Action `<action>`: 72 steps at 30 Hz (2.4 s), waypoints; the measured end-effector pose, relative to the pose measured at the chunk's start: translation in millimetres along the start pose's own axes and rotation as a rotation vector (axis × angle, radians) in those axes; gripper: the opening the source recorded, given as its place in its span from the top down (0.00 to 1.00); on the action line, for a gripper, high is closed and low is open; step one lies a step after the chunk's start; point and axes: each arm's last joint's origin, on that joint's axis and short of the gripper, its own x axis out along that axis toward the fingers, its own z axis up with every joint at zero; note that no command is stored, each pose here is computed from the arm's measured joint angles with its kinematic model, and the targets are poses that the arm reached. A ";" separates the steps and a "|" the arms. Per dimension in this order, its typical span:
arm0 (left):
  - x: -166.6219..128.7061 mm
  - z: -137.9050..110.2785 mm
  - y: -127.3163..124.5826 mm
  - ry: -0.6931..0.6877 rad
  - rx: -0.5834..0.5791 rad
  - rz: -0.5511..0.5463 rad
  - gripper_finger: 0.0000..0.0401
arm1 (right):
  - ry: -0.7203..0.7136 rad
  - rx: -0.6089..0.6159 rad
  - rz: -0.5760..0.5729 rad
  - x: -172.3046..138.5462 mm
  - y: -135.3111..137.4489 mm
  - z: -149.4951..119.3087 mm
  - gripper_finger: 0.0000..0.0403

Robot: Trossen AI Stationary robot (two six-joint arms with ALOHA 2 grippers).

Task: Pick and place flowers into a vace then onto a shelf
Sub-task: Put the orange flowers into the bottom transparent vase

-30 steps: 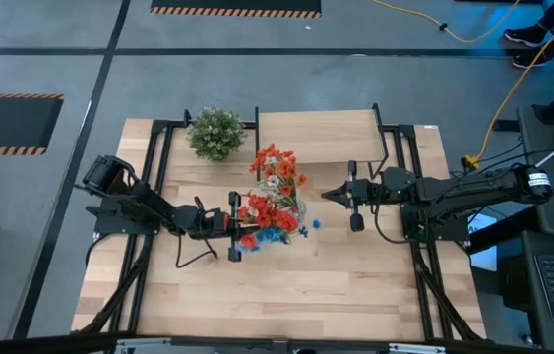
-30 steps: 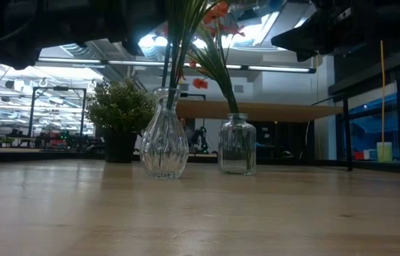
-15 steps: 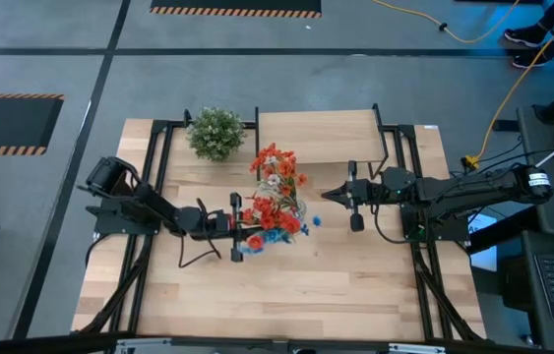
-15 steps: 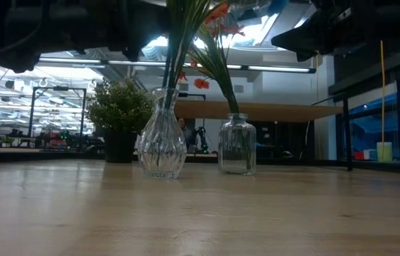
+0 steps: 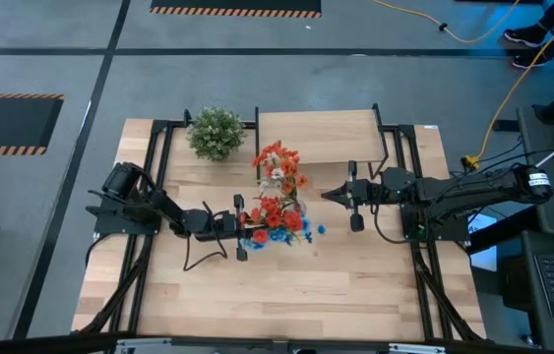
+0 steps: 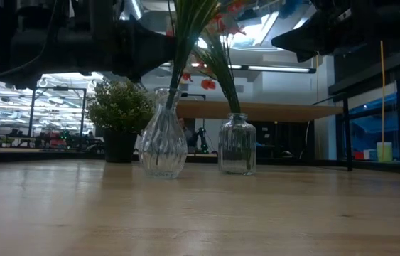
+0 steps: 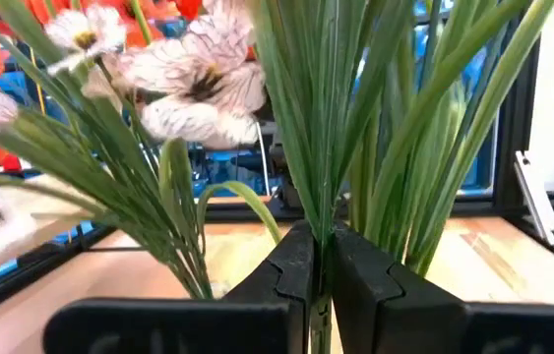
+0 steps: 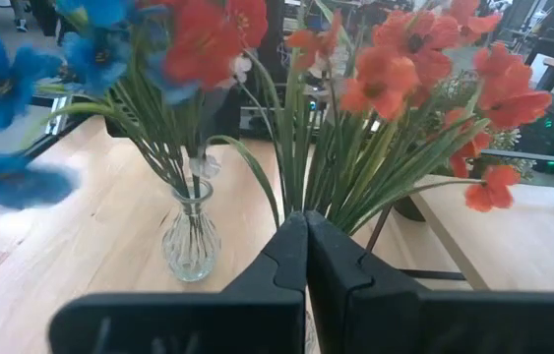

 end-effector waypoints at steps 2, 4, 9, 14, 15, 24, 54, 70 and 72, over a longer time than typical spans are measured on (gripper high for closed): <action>0.0 -0.7 0.1 0.002 0.001 0.001 0.95 | 0.000 0.000 0.000 0.0 0.1 0.0 0.99; 0.0 -0.8 0.0 0.003 0.002 0.001 0.95 | 0.000 0.000 0.000 0.0 0.0 0.0 0.99; -0.1 1.0 0.0 -0.003 -0.001 0.000 0.95 | 0.000 0.000 0.000 0.0 0.0 0.0 0.99; -0.3 1.1 -0.5 -0.003 -0.002 0.001 0.95 | 0.000 0.000 0.000 0.0 0.0 0.0 0.99; -0.3 1.0 -0.3 -0.002 -0.002 0.007 0.95 | 0.000 0.000 0.000 0.0 0.0 0.0 0.99; -0.4 0.8 2.2 0.008 -0.006 0.092 0.90 | 0.001 0.000 0.000 0.0 0.0 -0.1 0.99; -12.4 15.0 -12.3 0.014 0.067 0.264 0.66 | 0.002 0.000 0.000 0.0 0.1 -0.2 0.99; -20.3 22.2 -21.5 0.032 0.011 0.313 0.60 | 0.002 0.003 0.000 0.0 0.0 -0.2 0.99; -19.1 21.4 -19.4 0.035 0.008 0.322 0.59 | 0.002 0.003 0.000 0.0 0.0 -0.2 0.99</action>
